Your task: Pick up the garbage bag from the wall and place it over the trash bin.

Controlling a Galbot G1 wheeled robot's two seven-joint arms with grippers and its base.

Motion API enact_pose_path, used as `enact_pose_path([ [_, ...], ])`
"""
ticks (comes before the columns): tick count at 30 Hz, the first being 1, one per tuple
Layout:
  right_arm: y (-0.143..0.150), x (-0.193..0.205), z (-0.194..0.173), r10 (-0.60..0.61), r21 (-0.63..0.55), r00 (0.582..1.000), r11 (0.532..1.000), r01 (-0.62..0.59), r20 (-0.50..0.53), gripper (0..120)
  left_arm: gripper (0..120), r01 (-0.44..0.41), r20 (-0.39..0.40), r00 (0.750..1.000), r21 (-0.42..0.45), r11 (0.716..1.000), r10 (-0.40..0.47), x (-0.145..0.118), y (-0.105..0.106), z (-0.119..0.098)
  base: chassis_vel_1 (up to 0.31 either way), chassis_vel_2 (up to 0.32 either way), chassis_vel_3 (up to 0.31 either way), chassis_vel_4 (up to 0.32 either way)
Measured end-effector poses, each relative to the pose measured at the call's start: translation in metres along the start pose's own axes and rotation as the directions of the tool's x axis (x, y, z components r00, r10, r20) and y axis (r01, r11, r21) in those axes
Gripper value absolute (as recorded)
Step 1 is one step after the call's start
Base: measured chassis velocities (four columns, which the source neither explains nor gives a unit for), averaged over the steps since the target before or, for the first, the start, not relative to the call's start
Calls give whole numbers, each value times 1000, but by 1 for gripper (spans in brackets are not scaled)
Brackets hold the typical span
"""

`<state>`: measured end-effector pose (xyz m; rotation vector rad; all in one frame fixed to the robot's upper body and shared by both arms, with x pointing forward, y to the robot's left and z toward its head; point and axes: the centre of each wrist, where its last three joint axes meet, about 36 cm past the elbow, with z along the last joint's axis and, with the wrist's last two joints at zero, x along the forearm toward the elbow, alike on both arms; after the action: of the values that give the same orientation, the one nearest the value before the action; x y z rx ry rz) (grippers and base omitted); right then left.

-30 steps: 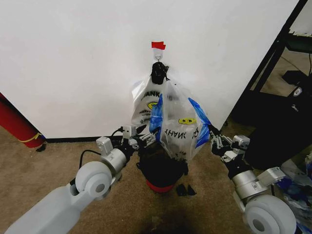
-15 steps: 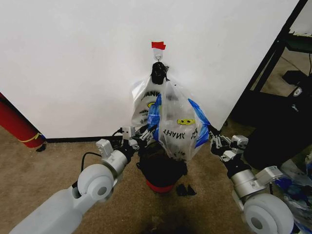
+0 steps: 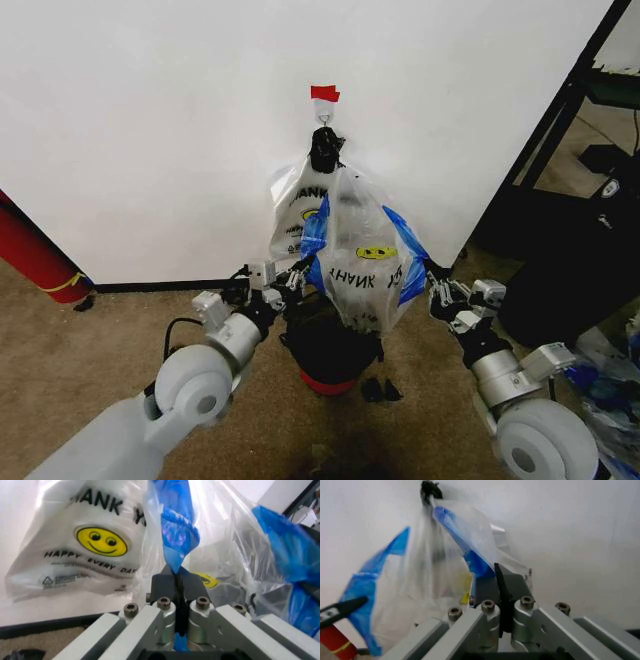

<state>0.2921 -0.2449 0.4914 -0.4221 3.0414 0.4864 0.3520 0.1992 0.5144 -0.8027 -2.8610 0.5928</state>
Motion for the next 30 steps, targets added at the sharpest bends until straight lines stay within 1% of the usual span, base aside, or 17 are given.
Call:
enact_pose_path([
  [2, 2, 7, 3, 9, -2, 1000, 1000, -9, -13, 0, 0, 11, -4, 1000, 23, 1000, -11, 22, -8, 2, 0, 0, 0, 0],
  [3, 2, 7, 3, 9, -2, 1000, 1000, -9, -13, 0, 0, 11, -4, 1000, 23, 1000, -11, 22, -8, 2, 0, 0, 0, 0],
  [5, 2, 12, 6, 13, 8, 1000, 1000, -13, -22, 0, 0, 18, -7, 1000, 27, 999, -18, 35, -13, 6, 0, 0, 0, 0],
  [8, 4, 24, 15, 12, 34, 999, 999, -11, -38, 0, 0, 20, 19, 1000, -11, 1000, -19, 59, -27, 15, 0, 0, 0, 0],
  [10, 5, 29, 19, 10, 39, 999, 999, -8, -51, 0, 0, 11, 23, 1000, -18, 1000, -11, 67, -34, 17, 0, 0, 0, 0],
  [14, 10, 34, 21, 1, 39, 998, 999, 2, -58, 0, 0, 12, 25, 1000, -25, 1000, -11, 73, -40, 17, 0, 0, 0, 0],
  [18, 16, 32, 11, -10, 27, 1000, 1000, 10, -25, 0, 0, 6, 65, 998, -25, 1000, -4, 75, -46, 3, 0, 0, 0, 0],
  [19, 16, 32, 11, -10, 27, 1000, 1000, 10, -25, 0, 0, 6, 65, 998, -25, 1000, -4, 75, -46, 3, 0, 0, 0, 0],
  [21, 19, 30, 2, -17, 14, 1000, 1000, 17, 4, 0, 0, 4, 90, 996, -25, 1000, -1, 74, -49, -9, 0, 0, 0, 0],
  [22, 20, 29, 0, -19, 9, 1000, 1000, 19, 12, 0, 0, 11, 92, 996, -22, 1000, -9, 74, -48, -12, 0, 0, 0, 0],
  [27, 25, 26, 3, -25, -19, 999, 1000, 26, 24, 0, 0, 28, 88, 996, -8, 1000, -28, 76, -46, -12, 0, 0, 0, 0],
  [30, 25, 19, 16, -17, -47, 1000, 999, 18, 20, 0, 0, 22, 89, 996, 10, 1000, -23, 75, -49, -9, 0, 0, 0, 0],
])
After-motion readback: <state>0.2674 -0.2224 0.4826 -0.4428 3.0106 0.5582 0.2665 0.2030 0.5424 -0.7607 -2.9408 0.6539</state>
